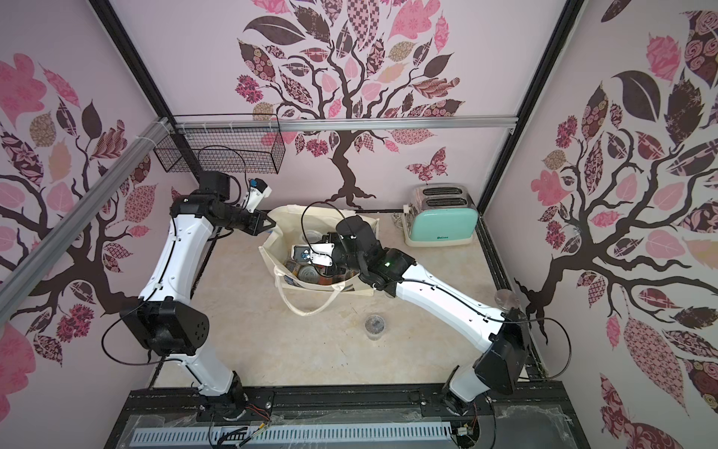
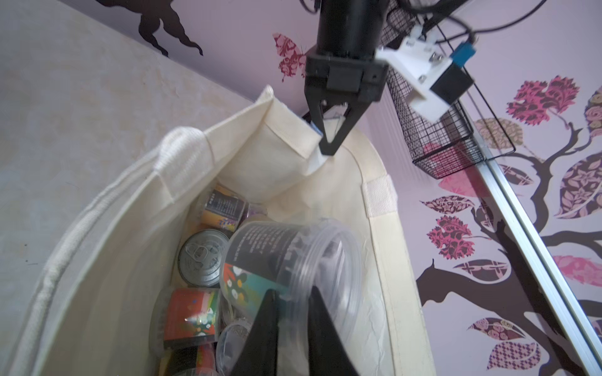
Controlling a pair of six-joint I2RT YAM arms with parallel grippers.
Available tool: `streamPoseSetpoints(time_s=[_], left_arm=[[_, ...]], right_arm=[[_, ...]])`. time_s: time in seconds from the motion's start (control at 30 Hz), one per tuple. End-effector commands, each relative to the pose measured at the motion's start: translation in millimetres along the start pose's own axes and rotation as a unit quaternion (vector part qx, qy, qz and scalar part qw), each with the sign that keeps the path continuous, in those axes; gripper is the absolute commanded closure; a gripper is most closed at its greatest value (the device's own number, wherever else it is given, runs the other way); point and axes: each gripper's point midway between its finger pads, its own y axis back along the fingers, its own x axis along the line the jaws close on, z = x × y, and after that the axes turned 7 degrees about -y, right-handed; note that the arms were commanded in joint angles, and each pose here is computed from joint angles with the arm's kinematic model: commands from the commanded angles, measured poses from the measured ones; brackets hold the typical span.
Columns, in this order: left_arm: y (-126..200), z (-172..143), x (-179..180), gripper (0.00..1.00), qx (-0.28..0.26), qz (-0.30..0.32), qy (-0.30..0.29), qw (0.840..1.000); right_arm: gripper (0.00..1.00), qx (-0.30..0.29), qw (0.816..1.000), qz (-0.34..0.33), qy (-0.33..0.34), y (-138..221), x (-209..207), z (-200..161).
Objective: Take out the seed jars from the canvas bag
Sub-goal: Pick up the seed jar from the canvas bag, then place the seed jar at the center of the board.
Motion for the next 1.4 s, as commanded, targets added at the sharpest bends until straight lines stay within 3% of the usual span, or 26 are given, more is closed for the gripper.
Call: streamPoseSetpoints(time_s=[0.0,0.33,0.53,0.9,1.1,1.37], left_arm=[[7,27,16,1.0,-0.041,0.03,-0.014,0.999],[-15,26,29,1.0,-0.034,0.028,0.009,0.999],[-18,25,34,1.0,-0.028,0.032,0.008,0.999],[-23,20,31,1.0,-0.023,0.022,0.012,0.999],[-24,18,27,1.0,-0.023,0.013,0.014,1.0],[-22,16,23,1.0,-0.024,0.008,0.016,1.0]], right_arm=[[0.84,-0.097,0.995,-0.003,-0.016,34,-15,59],[0.83,-0.167,0.982,0.085,0.035,35,65,100],[0.83,-0.173,0.973,0.144,0.052,18,132,93],[0.83,-0.114,0.971,0.179,0.109,-31,226,20],[0.83,-0.07,0.972,0.182,0.134,-63,259,-22],[0.83,-0.054,0.974,0.162,0.151,-87,284,-60]])
